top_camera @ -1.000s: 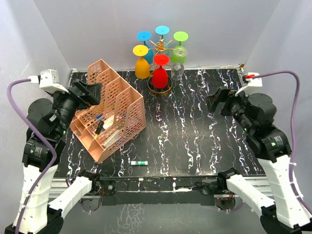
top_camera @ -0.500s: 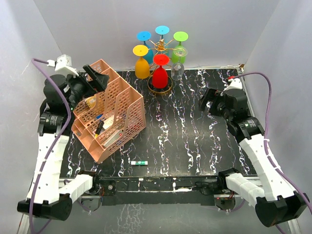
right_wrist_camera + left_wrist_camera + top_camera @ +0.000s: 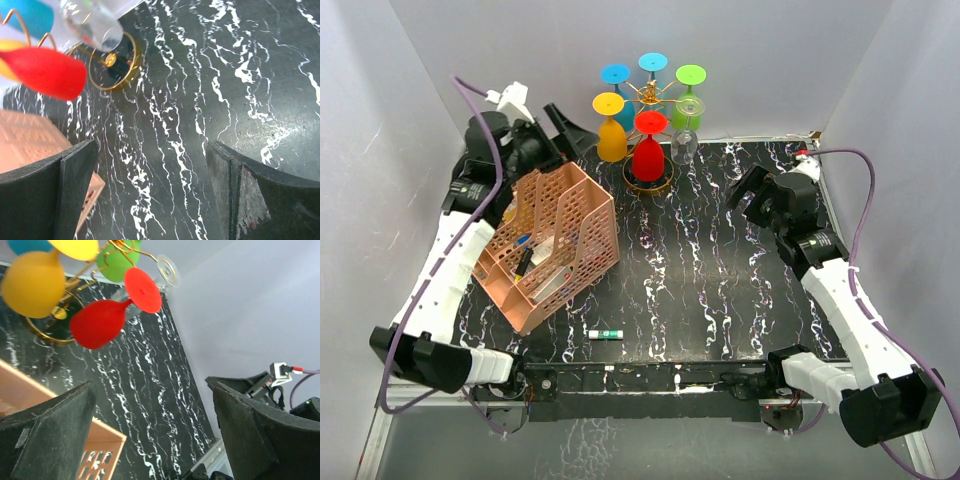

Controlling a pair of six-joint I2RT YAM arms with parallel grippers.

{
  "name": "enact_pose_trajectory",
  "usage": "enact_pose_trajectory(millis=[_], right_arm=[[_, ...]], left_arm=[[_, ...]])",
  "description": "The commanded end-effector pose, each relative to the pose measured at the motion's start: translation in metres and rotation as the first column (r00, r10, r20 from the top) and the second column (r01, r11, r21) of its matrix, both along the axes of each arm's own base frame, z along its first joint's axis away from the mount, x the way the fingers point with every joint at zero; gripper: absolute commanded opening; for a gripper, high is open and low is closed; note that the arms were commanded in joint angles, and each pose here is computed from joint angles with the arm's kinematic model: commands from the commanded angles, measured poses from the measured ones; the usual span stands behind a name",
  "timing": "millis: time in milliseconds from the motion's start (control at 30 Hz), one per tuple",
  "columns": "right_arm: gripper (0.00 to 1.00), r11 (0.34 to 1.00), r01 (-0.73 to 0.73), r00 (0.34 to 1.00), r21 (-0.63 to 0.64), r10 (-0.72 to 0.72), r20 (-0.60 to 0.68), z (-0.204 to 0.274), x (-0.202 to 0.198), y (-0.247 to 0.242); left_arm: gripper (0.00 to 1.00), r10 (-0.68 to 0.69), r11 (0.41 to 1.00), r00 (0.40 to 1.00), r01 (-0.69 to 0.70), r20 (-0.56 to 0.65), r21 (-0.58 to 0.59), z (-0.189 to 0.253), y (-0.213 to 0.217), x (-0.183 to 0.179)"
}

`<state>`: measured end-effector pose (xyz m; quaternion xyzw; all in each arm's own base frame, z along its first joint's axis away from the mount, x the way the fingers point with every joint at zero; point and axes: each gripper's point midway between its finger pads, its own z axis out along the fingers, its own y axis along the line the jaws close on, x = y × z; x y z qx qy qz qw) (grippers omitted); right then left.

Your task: Take the wine glass off the wine glass rack

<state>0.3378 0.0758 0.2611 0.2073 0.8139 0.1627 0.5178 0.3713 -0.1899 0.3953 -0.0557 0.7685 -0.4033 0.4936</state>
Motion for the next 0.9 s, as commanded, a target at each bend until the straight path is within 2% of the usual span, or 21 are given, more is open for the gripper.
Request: enact_pose_trajectory(millis=[0,133,233,333,500,700,867], right_arm=[[0.98,0.966,0.226,0.968,0.123,-0.237,0.080,0.033,0.015,-0.025],[0.99,0.970,0.200,0.973,0.135,-0.213,0.090,0.034,0.017,-0.019],[0.99,0.996,0.048,0.987,0.078,-0.059,0.151,0.043,0.018,-0.001],[0.98,0.998,-0.044,0.982,0.046,0.034,0.186,0.049,0.017,0.011],[0.98,0.998,-0.058,0.982,0.035,0.051,0.184,0.046,0.018,0.013],[0.98,0.998,-0.050,0.982,0.031,0.044,0.184,0.043,0.019,0.012],[0.99,0.999,-0.044,0.983,0.027,0.038,0.179,0.041,0.021,0.012]], left_arm=[[0.97,-0.003,0.998,0.999,0.005,0.038,-0.060,0.022,-0.027,0.013],[0.97,0.010,0.999,1.000,-0.009,0.010,-0.041,0.011,-0.051,0.037],[0.96,0.059,0.998,0.998,-0.060,-0.013,-0.016,-0.001,-0.063,0.054],[0.95,0.103,0.994,0.995,-0.103,-0.003,0.031,-0.009,-0.072,0.068],[0.87,0.155,0.981,0.988,-0.152,-0.020,0.118,-0.029,-0.084,0.090],[0.77,0.187,0.974,0.982,-0.184,-0.014,0.133,-0.040,-0.093,0.114],[0.72,0.195,0.968,0.980,-0.189,-0.025,0.165,-0.051,-0.100,0.131]])
